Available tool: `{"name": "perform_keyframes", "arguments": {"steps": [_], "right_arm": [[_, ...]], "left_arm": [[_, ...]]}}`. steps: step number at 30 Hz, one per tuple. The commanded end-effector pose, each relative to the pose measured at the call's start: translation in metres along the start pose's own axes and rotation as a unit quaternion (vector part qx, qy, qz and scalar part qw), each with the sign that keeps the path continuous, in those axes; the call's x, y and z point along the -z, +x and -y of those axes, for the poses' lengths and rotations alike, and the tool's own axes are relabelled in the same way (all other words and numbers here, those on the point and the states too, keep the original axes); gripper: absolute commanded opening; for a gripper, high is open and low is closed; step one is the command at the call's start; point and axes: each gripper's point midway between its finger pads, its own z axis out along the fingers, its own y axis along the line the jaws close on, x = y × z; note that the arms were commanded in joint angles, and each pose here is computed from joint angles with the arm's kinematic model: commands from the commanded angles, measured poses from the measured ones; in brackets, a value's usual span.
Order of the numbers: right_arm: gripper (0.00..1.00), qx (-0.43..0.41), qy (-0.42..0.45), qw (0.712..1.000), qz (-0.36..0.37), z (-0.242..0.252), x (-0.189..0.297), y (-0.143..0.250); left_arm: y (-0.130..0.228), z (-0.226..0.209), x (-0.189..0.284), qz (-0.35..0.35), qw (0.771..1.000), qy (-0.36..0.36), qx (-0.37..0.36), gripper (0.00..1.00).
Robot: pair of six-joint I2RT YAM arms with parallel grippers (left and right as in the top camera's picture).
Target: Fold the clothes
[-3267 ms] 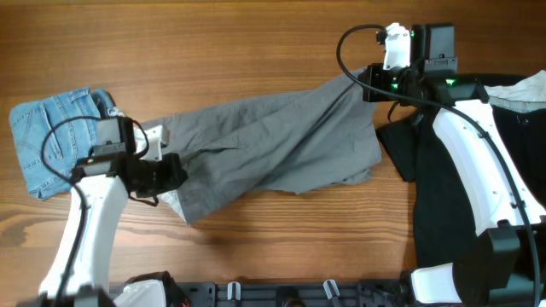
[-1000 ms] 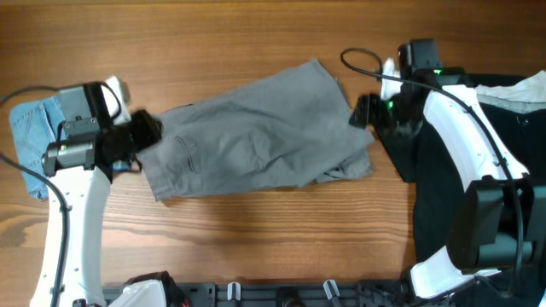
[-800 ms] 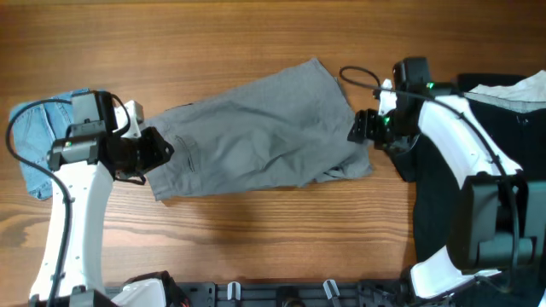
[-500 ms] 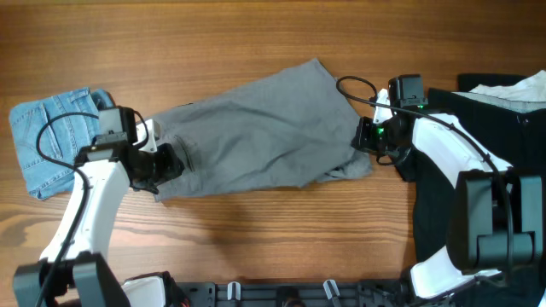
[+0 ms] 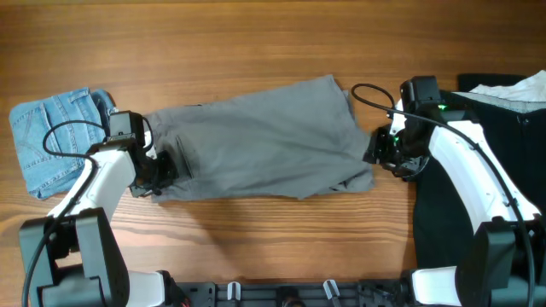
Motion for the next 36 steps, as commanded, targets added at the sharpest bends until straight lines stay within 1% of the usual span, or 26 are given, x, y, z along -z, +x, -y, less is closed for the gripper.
{"name": "perform_keyframes", "arguments": {"steps": [1, 3, 4, 6, 8, 9, 10, 11, 13, 15, 17, 20, 22, 25, 27, 28, 30, 32, 36], "right_arm": [[0.63, -0.004, 0.001, 1.000, 0.017, -0.001, 0.005, -0.008], [0.63, -0.002, -0.002, 1.000, 0.019, -0.002, 0.005, -0.010], [0.63, 0.013, -0.014, 1.000, 0.021, -0.006, 0.006, -0.011], [0.59, 0.115, -0.115, 0.986, 0.024, -0.043, 0.010, -0.011], [0.58, 0.177, -0.203, 0.962, 0.034, -0.074, 0.021, -0.010], [0.58, 0.186, -0.226, 0.955, 0.039, -0.082, 0.024, -0.010], [0.56, 0.191, -0.241, 0.950, 0.045, -0.087, 0.027, -0.012], [0.55, 0.199, -0.252, 0.946, 0.053, -0.093, 0.029, -0.015], [0.54, 0.215, -0.256, 0.940, 0.068, -0.101, 0.030, -0.019], [0.55, 0.228, -0.258, 0.936, 0.076, -0.109, 0.030, -0.020], [0.55, 0.242, -0.248, 0.934, 0.084, -0.115, 0.027, -0.021], [0.55, 0.215, -0.195, 0.953, 0.091, -0.113, 0.013, -0.028], [0.52, 0.185, -0.150, 0.967, 0.093, -0.106, -0.001, -0.034], [0.50, 0.170, -0.118, 0.975, 0.080, -0.102, -0.025, -0.037], [0.47, 0.164, -0.110, 0.979, 0.059, -0.098, -0.043, -0.036], [0.45, 0.151, -0.094, 0.983, 0.048, -0.091, -0.055, -0.037], [0.44, 0.112, -0.052, 0.992, 0.034, -0.072, -0.074, -0.039], [0.44, 0.075, -0.008, 0.997, 0.018, -0.049, -0.089, -0.040], [0.44, -0.004, 0.053, 0.999, -0.012, -0.007, -0.098, -0.034]], "left_arm": [[0.023, 0.021, 0.012, -0.057, 0.997, 0.054, 0.008, 0.23], [0.015, 0.032, 0.035, -0.045, 0.996, 0.075, 0.005, 0.25], [0.010, 0.042, 0.051, -0.035, 0.995, 0.097, 0.002, 0.25], [-0.002, 0.069, 0.087, 0.006, 0.987, 0.162, -0.017, 0.26], [-0.011, 0.083, 0.109, 0.050, 0.980, 0.186, -0.041, 0.27], [-0.015, 0.088, 0.116, 0.072, 0.978, 0.191, -0.052, 0.29], [-0.020, 0.093, 0.124, 0.096, 0.974, 0.195, -0.063, 0.30], [-0.025, 0.096, 0.129, 0.115, 0.973, 0.192, -0.062, 0.32], [-0.033, 0.096, 0.130, 0.137, 0.974, 0.173, -0.050, 0.32], [-0.037, 0.095, 0.126, 0.150, 0.976, 0.149, -0.055, 0.33], [-0.039, 0.099, 0.117, 0.149, 0.978, 0.130, -0.066, 0.33], [-0.037, 0.104, 0.096, 0.130, 0.983, 0.103, -0.082, 0.34], [-0.036, 0.102, 0.080, 0.117, 0.987, 0.075, -0.084, 0.33], [-0.042, 0.085, 0.050, 0.100, 0.994, 0.016, -0.029, 0.31], [-0.044, 0.083, 0.033, 0.085, 0.996, 0.007, -0.023, 0.29], [-0.045, 0.082, 0.021, 0.075, 0.997, 0.001, -0.022, 0.28], [-0.043, 0.077, 0.003, 0.056, 0.998, -0.014, -0.021, 0.25], [-0.042, 0.062, -0.015, 0.039, 0.998, -0.051, -0.019, 0.25], [-0.040, 0.041, -0.026, 0.018, 0.996, -0.081, -0.031, 0.25]]}}
